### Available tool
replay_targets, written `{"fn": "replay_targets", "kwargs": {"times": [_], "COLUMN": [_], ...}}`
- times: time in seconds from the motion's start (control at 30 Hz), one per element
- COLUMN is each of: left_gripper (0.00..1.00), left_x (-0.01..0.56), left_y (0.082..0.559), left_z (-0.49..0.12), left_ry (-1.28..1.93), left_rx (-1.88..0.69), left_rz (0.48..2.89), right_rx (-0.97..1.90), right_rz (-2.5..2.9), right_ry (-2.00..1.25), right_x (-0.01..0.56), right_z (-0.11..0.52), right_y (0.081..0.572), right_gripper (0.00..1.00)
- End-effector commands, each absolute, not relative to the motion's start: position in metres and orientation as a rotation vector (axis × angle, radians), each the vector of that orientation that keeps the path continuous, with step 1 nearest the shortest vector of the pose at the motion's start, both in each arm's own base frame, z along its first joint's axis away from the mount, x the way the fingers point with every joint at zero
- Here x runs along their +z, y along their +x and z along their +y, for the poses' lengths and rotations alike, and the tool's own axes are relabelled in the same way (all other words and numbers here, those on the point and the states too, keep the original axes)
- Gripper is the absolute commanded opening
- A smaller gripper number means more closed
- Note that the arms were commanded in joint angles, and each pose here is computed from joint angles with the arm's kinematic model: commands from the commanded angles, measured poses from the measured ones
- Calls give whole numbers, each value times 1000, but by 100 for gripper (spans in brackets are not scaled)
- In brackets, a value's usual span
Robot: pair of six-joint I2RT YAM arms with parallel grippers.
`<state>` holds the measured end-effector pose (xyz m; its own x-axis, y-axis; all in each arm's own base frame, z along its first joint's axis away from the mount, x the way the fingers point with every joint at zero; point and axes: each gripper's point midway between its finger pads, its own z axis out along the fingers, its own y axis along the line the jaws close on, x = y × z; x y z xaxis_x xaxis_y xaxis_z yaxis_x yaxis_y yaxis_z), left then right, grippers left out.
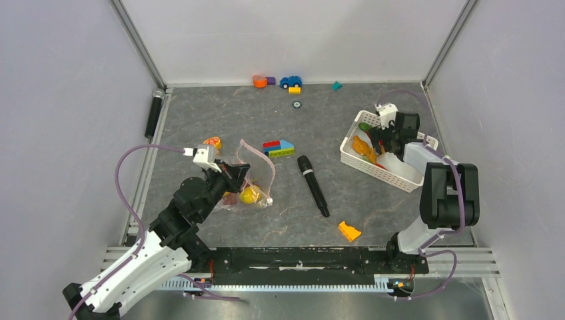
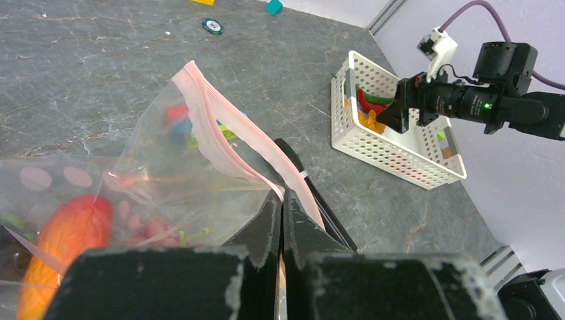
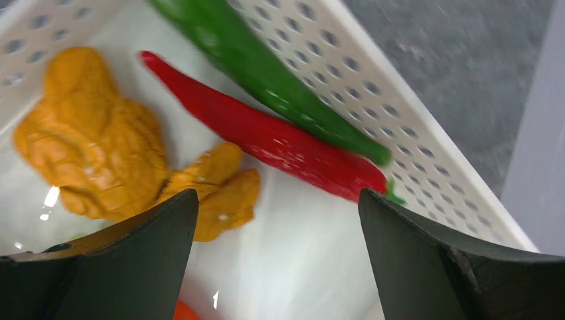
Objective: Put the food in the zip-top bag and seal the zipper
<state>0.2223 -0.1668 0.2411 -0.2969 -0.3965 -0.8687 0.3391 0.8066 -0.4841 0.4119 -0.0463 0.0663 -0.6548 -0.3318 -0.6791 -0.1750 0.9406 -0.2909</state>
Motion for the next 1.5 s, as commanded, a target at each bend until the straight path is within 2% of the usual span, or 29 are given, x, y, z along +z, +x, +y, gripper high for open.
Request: {"fn": "replay_targets", "kwargs": {"times": [0.0,0.1,0.43,0.73,1.1,1.3,1.47], "left_gripper": [4,4,4,4,4,3,3], "left_x": [255,253,253,252,246,243,244], "left_y": [224,225,225,227,232,233,233], "left_z": [-171,-172,-171,-171,-170,-173,-173], "left_ry": [-57,-57,-58,-61,-69,-65,-65], "left_rx": [-760,-755,-752,-742,-706,-714,-717], "left_rz": [1683,1689,1689,1694,1712,1722,1719], "right_rx": [-127,-177,-269,-247,-244,-279,-311], "right_rz": [2046,2005,2016,2051,2104,2074,2015], "right_ry": [-744,-851,-1003,-1079,-1114,-1090,-1077], "right_x": [98,96,80,56,20,20,31], "right_z": [0,7,10,16,13,11,10], "right_y": [444,447,466,475,479,480,478], "right_gripper": [95,92,69,67,56,46,26]}}
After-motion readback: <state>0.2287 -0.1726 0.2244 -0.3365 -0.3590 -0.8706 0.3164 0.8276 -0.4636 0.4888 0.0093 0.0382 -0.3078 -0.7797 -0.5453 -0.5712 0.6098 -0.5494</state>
